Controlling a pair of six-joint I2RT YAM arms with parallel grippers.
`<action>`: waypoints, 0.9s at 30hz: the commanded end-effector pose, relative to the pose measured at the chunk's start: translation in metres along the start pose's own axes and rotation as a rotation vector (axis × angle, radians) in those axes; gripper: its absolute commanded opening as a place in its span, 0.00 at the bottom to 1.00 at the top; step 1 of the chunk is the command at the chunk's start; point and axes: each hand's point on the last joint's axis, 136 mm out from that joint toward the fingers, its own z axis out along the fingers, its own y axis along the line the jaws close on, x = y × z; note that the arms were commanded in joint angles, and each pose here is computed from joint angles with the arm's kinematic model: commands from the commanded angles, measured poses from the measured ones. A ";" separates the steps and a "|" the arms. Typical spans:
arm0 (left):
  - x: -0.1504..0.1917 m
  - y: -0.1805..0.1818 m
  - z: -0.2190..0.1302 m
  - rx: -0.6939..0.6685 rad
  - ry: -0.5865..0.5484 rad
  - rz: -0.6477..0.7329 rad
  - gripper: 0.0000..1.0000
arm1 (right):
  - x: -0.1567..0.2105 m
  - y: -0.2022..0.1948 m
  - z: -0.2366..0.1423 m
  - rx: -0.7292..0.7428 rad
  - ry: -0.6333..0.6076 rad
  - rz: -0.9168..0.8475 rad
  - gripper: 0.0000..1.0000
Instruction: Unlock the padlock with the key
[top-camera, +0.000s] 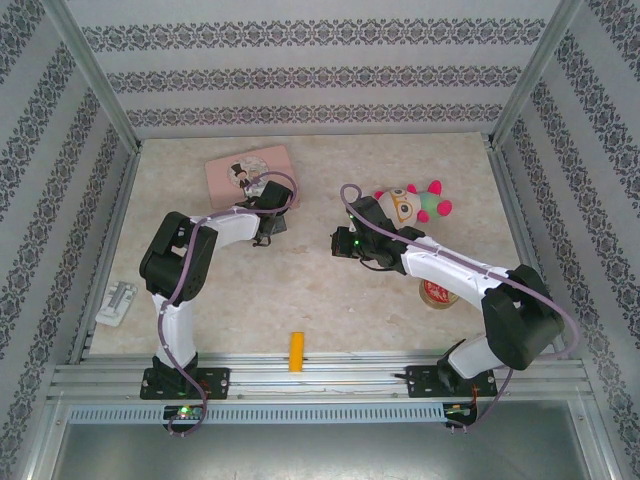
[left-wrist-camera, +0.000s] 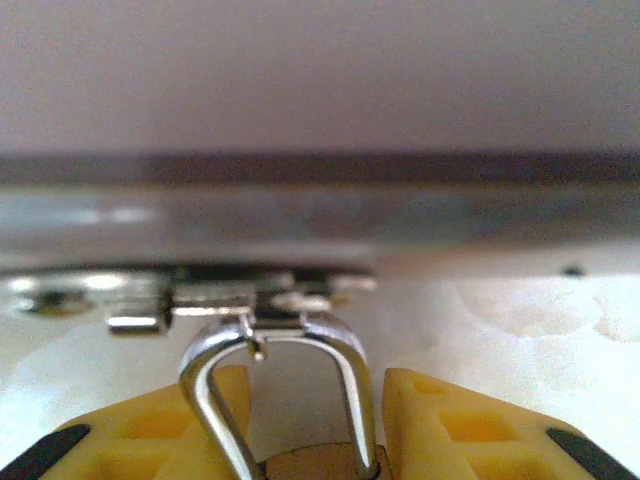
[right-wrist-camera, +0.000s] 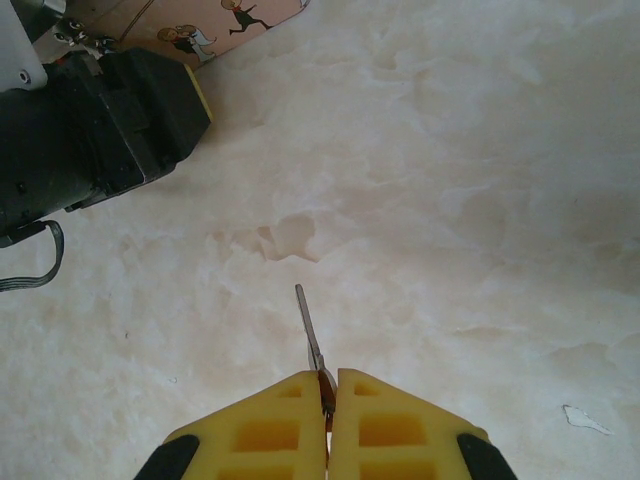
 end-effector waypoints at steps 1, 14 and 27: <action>0.006 0.006 0.007 -0.008 0.021 -0.006 0.34 | -0.006 0.011 0.001 -0.025 -0.011 -0.003 0.00; 0.009 -0.007 -0.002 0.086 0.049 -0.006 0.14 | -0.001 0.003 0.002 -0.009 -0.009 0.009 0.00; 0.041 -0.046 -0.040 0.335 0.142 -0.145 0.13 | 0.025 -0.020 0.009 0.016 -0.006 0.010 0.00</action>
